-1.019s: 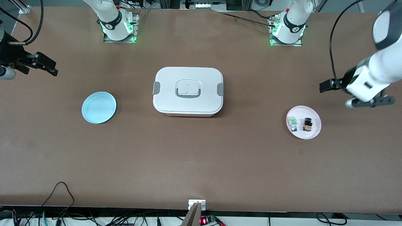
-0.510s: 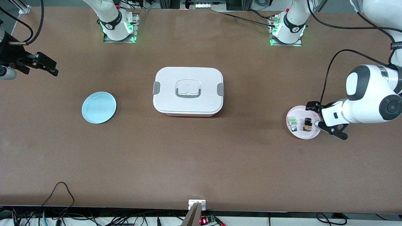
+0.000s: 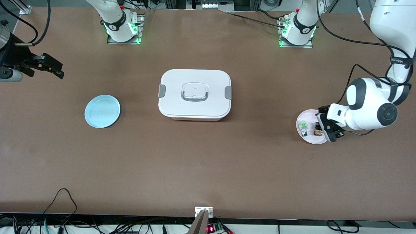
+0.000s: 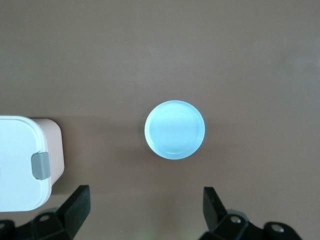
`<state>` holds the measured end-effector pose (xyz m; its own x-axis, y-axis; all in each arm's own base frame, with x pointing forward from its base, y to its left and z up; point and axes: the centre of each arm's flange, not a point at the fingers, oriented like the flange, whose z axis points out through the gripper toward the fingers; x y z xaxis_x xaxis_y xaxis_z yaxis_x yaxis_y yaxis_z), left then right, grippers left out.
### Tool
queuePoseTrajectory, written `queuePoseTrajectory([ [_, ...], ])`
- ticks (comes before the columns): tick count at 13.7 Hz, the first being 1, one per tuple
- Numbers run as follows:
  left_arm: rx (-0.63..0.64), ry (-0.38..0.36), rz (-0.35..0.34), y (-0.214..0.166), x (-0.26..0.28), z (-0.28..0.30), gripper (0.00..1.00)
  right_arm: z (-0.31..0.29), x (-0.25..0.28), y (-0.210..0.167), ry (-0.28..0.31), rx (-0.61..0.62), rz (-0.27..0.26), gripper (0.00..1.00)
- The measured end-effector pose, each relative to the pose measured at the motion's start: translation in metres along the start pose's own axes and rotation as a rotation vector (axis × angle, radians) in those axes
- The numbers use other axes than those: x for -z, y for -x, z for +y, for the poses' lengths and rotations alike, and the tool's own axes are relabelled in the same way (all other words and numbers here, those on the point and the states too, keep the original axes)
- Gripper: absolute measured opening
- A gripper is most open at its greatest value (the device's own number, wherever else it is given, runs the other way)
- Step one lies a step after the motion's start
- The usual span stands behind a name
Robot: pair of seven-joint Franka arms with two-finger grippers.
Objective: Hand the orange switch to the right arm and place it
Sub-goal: 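Move the left gripper down over the white plate to the orange switch, then close the left gripper on the orange-and-black switch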
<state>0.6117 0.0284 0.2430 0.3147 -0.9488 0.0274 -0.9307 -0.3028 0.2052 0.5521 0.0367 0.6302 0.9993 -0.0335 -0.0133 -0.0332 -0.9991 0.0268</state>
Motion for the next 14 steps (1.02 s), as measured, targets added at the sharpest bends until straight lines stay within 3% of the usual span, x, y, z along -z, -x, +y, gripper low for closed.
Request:
queuePoseTrajectory([
  [3, -0.248, -0.027, 0.009, 0.0, -0.026, 0.002, 1.0, 0.0, 0.0, 0.0, 0.0, -0.03, 0.0, 1.0],
  [7, -0.433, -0.067, 0.011, 0.003, -0.037, -0.002, 1.0, 0.0, 0.0, 0.0, 0.0, -0.058, -0.001, 1.0],
  [14, -0.493, -0.102, 0.011, 0.02, -0.049, -0.003, 1.0, 0.0, 0.0, 0.0, 0.0, -0.059, -0.002, 1.0],
])
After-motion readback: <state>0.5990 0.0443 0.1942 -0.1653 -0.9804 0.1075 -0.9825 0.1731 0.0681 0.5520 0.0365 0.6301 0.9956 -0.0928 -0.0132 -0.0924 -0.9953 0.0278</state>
